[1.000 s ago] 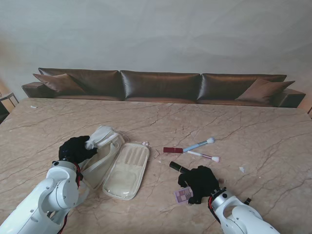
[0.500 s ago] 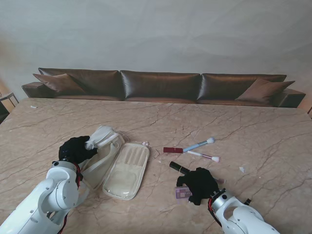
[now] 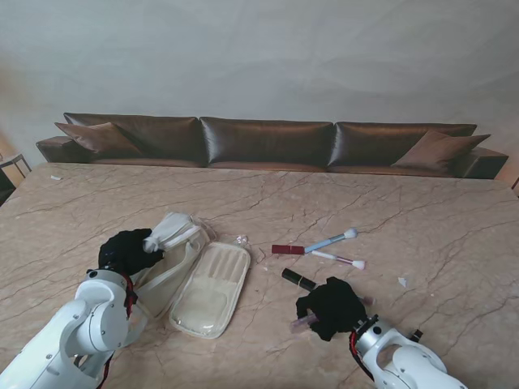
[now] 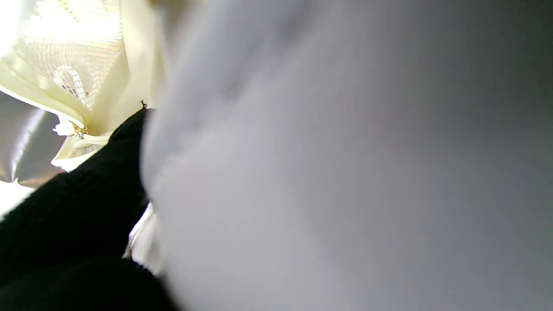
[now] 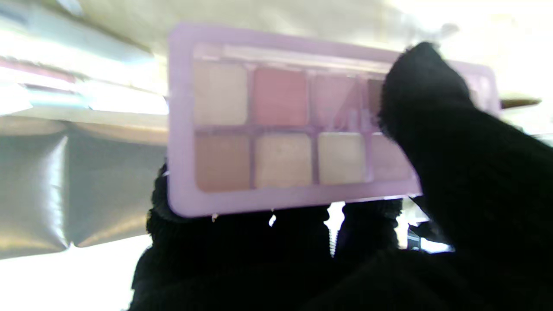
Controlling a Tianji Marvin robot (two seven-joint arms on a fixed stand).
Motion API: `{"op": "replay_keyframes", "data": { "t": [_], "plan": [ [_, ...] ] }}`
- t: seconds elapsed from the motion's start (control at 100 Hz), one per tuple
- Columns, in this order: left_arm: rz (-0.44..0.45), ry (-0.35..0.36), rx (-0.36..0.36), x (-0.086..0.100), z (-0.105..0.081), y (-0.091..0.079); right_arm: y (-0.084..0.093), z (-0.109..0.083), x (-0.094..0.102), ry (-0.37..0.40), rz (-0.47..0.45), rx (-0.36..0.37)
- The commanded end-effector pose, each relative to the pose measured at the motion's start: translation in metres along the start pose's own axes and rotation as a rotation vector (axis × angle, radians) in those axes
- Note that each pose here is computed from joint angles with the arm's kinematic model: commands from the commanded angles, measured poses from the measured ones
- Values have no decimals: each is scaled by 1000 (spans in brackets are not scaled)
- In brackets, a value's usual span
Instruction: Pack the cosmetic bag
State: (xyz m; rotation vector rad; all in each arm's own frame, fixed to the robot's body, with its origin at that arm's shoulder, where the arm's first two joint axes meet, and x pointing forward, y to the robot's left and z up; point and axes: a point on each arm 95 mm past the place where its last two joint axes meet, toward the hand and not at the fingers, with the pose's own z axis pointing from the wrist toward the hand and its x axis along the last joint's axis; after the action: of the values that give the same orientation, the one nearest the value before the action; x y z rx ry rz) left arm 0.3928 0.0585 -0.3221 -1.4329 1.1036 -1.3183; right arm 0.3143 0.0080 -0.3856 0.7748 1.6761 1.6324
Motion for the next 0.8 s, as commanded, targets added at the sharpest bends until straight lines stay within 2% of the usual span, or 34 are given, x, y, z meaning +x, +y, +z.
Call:
{"op": "replay_keyframes", "data": {
  "t": [0.0,0.16,0.38,0.64,0.79],
  "plan": [
    [4,3,-8,3,-4,2,17,11,2,29,-5,-47],
    [13,16,-20,7,-6,2,42,30,0,71,-12,-119],
    [10,51,-27,17,-10,1,67,70,1,152,0,-206],
    [6,76,-47,28,-13,-2,74,121,4,216,82,-272],
    [14,88,-60,32,-13,0,77,145,14,257,127,-307]
  ]
}}
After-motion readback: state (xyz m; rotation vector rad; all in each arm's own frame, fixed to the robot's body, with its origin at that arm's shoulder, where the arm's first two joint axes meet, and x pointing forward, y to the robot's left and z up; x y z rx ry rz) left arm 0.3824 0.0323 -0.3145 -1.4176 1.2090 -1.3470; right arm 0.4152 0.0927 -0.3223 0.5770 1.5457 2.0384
